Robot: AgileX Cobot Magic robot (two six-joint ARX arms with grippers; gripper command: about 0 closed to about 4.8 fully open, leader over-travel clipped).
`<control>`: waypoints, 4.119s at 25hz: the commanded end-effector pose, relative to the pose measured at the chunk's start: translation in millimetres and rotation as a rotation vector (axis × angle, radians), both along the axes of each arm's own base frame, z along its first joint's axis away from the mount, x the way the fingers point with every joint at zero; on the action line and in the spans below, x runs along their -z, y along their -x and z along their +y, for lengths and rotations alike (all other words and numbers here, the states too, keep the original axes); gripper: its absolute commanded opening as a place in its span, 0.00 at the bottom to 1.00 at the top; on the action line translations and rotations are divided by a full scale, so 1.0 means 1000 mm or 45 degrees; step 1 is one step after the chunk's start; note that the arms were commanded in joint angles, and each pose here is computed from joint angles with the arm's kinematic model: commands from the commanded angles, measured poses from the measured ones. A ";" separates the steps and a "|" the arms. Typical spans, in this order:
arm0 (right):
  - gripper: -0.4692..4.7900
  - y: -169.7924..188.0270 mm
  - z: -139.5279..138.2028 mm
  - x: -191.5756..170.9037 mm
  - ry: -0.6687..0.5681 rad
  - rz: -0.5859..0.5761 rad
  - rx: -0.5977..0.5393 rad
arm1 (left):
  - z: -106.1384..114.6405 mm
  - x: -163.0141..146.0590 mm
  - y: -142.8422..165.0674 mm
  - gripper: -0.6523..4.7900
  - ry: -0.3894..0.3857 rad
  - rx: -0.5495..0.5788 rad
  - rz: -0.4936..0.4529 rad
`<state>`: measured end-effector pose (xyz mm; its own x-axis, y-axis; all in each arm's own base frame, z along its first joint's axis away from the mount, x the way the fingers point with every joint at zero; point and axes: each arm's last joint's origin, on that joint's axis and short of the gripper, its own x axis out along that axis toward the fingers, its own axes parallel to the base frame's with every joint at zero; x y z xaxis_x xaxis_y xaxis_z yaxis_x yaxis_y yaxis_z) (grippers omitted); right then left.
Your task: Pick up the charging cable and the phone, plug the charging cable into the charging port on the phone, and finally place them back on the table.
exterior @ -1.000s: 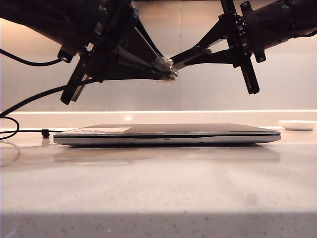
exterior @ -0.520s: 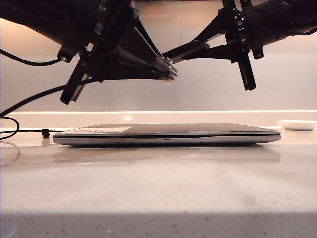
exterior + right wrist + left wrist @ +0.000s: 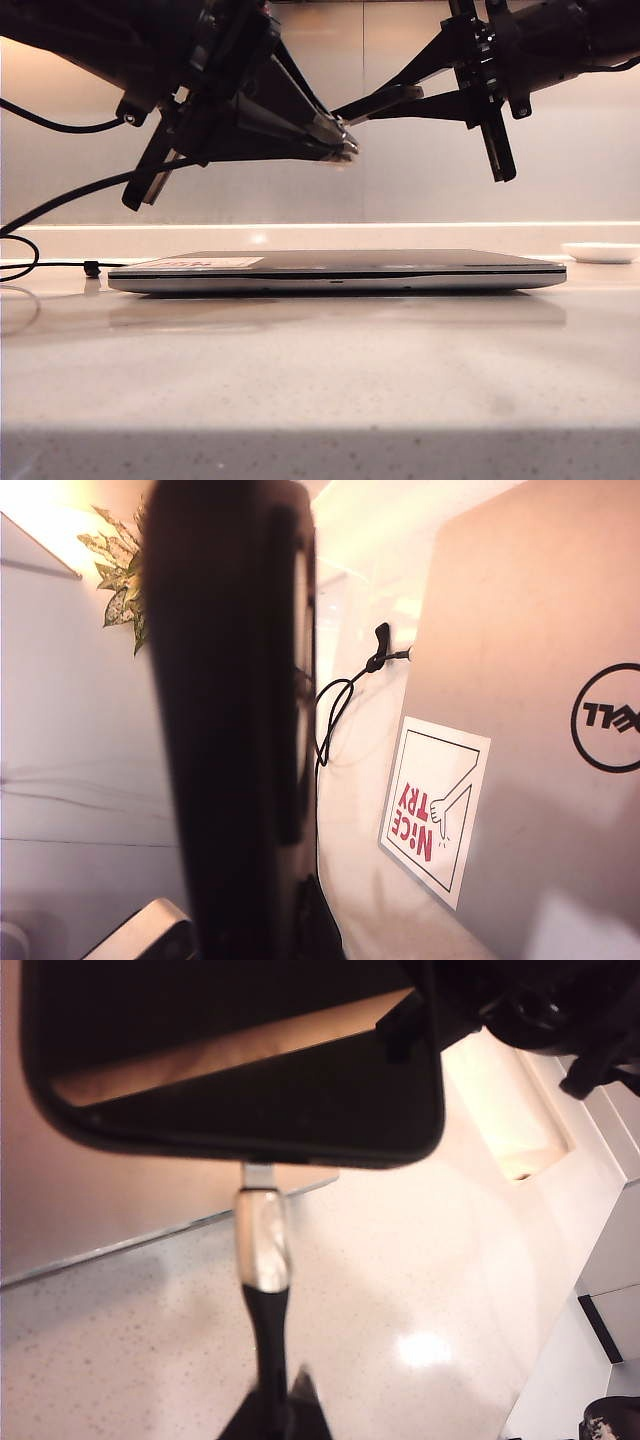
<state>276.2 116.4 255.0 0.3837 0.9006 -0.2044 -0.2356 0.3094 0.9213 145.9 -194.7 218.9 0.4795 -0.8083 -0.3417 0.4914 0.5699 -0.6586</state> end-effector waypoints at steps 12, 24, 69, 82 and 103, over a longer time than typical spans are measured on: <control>0.08 -0.001 0.000 -0.007 0.024 -0.122 0.019 | -0.001 -0.003 0.000 0.11 0.024 0.003 -0.012; 0.08 0.000 0.000 -0.006 0.019 -0.108 -0.013 | -0.001 -0.003 0.000 0.11 0.024 0.004 -0.013; 0.08 0.010 0.008 0.004 0.077 -0.066 -0.183 | -0.001 -0.003 0.000 0.11 0.022 0.005 -0.017; 0.08 0.013 0.008 0.007 0.097 -0.088 -0.263 | -0.001 -0.003 0.000 0.11 0.023 0.005 -0.018; 0.08 0.013 0.007 0.008 0.075 0.020 -0.245 | -0.001 -0.003 0.000 0.11 0.030 0.005 -0.023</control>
